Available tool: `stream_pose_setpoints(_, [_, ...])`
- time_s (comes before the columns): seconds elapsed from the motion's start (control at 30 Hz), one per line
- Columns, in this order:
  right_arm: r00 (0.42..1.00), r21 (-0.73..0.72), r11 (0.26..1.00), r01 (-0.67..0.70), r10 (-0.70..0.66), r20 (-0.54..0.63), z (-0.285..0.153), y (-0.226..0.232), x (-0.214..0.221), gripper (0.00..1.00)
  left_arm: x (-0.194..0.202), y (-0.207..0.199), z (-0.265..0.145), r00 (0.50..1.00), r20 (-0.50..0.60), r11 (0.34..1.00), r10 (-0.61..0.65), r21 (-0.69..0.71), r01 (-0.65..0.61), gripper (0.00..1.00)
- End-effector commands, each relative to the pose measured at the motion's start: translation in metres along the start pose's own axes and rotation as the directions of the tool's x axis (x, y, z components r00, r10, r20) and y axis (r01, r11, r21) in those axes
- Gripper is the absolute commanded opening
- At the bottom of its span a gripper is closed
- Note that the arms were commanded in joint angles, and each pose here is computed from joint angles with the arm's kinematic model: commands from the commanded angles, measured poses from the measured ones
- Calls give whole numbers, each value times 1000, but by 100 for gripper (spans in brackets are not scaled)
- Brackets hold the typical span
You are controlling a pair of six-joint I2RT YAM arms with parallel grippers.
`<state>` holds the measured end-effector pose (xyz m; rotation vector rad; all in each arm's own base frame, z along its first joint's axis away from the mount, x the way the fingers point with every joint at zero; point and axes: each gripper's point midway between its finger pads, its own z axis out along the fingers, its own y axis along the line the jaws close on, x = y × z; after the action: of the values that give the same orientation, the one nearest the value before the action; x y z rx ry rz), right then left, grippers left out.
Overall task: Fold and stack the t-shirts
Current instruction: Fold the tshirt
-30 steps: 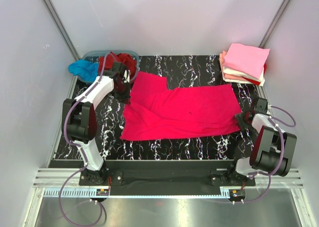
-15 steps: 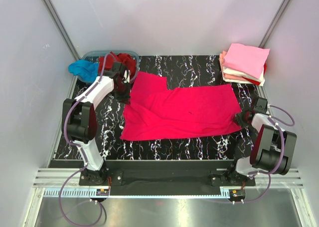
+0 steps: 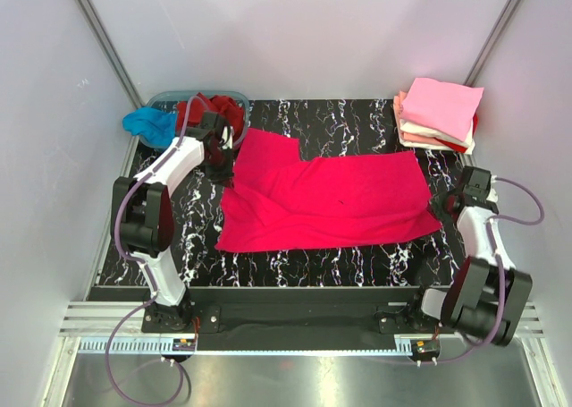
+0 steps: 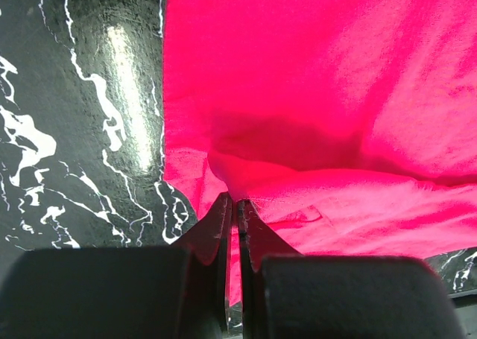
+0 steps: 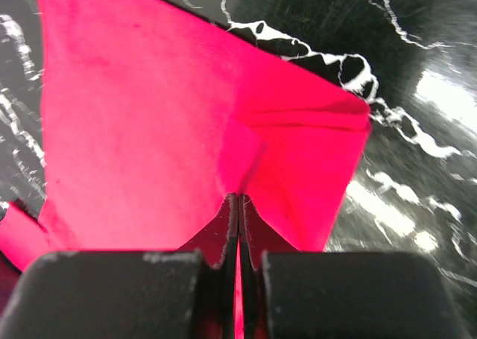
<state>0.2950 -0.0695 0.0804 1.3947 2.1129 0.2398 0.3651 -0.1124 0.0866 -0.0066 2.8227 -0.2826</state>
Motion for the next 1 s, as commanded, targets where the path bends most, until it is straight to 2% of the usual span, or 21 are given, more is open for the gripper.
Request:
stream_pose_setpoints(0.0, [998,41,998,47,-49,49,-30,-7,-9,0,-8,-8,-22,998,59,999,-17,45,14,0])
stream_pose_setpoints(0.27, [995,54,996,67,-71,66,-74,-24,3,0,12,-8,-54,996,91,998,-24,52,19,0])
stream_pose_setpoints(0.37, [997,27,999,33,-35,69,-89,-22,8,0,21,-6,-63,995,95,999,-27,50,22,0])
stream_pose_setpoints(0.53, [993,80,995,-64,55,107,-109,-39,12,0,24,-8,-73,993,111,998,-28,59,21,0])
stream_pose_setpoints(0.67, [987,135,985,-108,89,136,-100,-50,9,0,21,-8,-69,995,102,998,-23,55,18,0])
stream_pose_setpoints(0.97, [996,220,971,-89,83,36,-30,-26,-10,0,-3,-9,-47,998,67,999,-9,42,6,0])
